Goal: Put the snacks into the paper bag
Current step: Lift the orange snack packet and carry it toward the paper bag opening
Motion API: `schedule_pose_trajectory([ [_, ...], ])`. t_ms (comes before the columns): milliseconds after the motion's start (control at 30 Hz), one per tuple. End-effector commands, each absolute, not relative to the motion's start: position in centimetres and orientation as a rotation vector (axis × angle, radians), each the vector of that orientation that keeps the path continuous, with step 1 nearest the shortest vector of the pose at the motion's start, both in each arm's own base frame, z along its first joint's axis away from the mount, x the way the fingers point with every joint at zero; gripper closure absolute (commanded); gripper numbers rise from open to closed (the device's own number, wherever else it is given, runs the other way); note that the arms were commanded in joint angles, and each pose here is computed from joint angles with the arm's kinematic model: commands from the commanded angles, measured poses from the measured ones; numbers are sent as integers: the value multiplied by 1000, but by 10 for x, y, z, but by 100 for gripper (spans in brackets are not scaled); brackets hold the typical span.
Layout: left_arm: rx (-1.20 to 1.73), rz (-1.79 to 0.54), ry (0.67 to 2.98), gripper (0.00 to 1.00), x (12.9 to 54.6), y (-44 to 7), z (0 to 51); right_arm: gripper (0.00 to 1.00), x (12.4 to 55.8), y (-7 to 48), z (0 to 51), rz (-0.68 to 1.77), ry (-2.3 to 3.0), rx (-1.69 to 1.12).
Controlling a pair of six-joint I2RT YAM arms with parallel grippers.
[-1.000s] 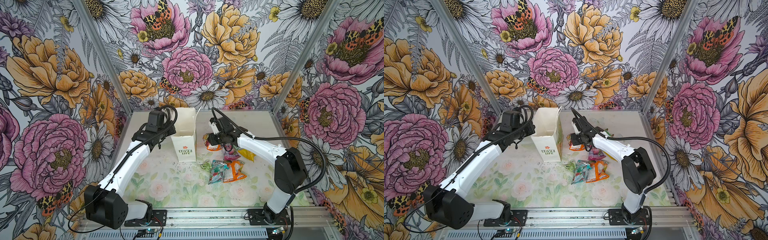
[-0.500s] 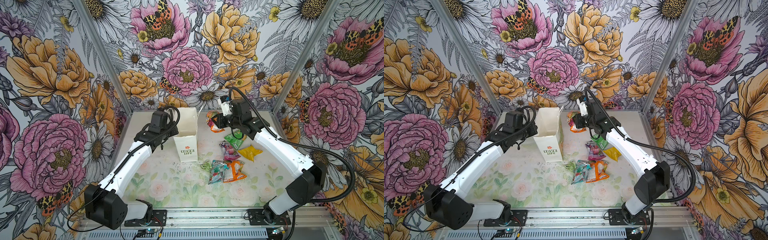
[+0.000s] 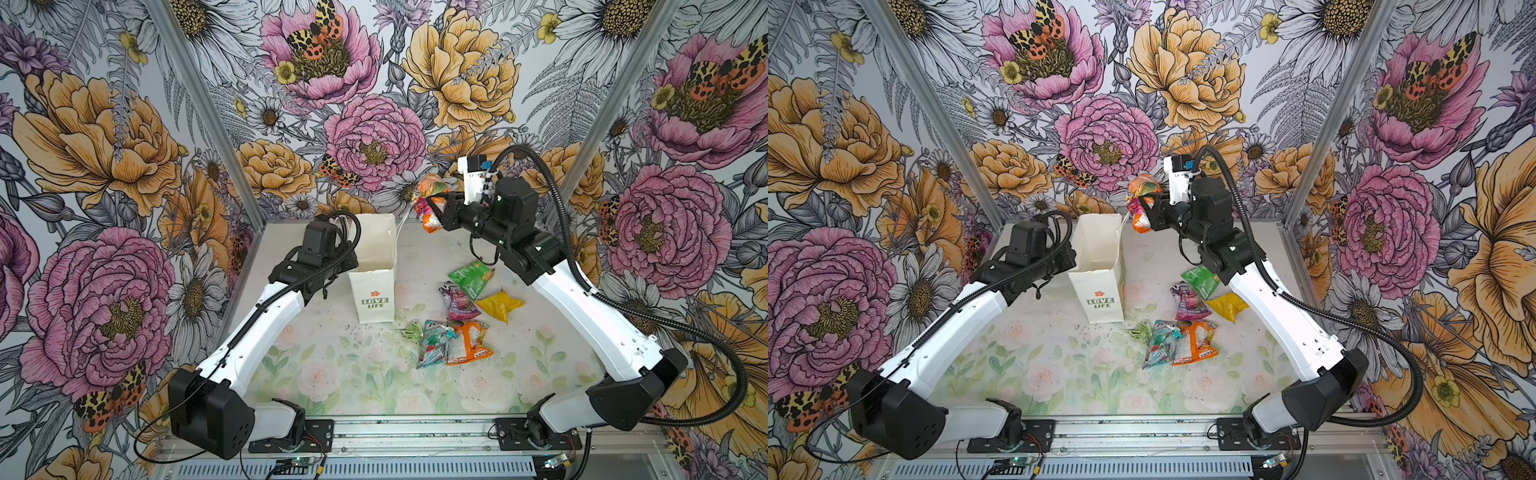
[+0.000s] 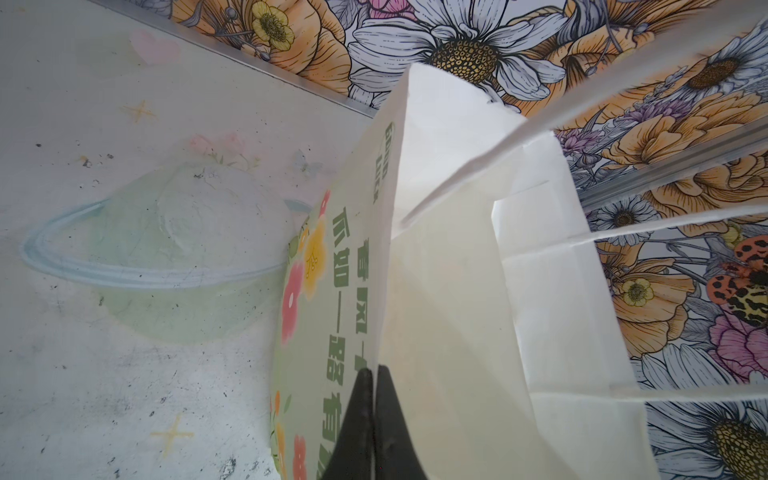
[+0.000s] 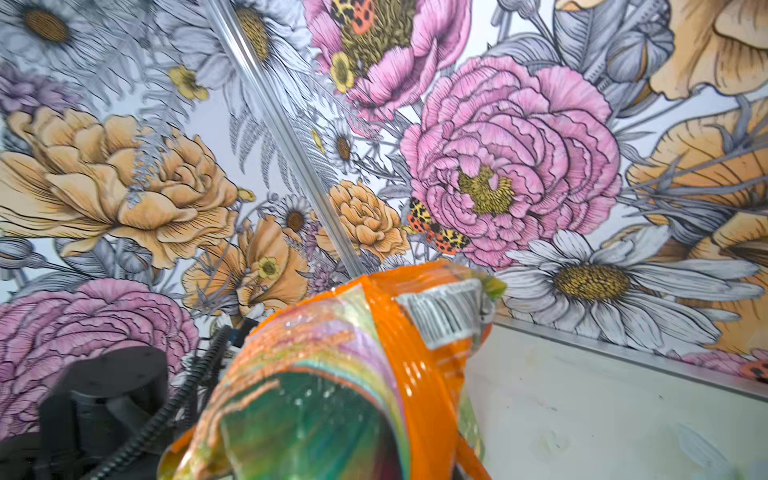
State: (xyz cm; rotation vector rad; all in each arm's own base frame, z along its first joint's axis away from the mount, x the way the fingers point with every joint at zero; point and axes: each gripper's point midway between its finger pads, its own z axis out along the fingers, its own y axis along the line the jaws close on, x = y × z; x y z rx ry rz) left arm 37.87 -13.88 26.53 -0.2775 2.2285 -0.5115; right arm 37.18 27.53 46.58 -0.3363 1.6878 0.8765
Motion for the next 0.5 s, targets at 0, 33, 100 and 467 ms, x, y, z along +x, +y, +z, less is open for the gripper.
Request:
schedule_pose_trajectory([
  [0, -296, -530, 2159, 100, 383, -140, 284, 76, 351, 291, 517, 990, 1496, -357],
  [33, -298, -531, 2159, 100, 383, -140, 284, 76, 349, 297, 521, 1008, 1477, -358],
  [100, -296, -535, 2157, 100, 383, -141, 284, 76, 345, 309, 526, 1050, 1444, -361],
  [467, -294, -540, 2155, 100, 382, -143, 284, 78, 363, 363, 492, 1172, 1503, -316],
])
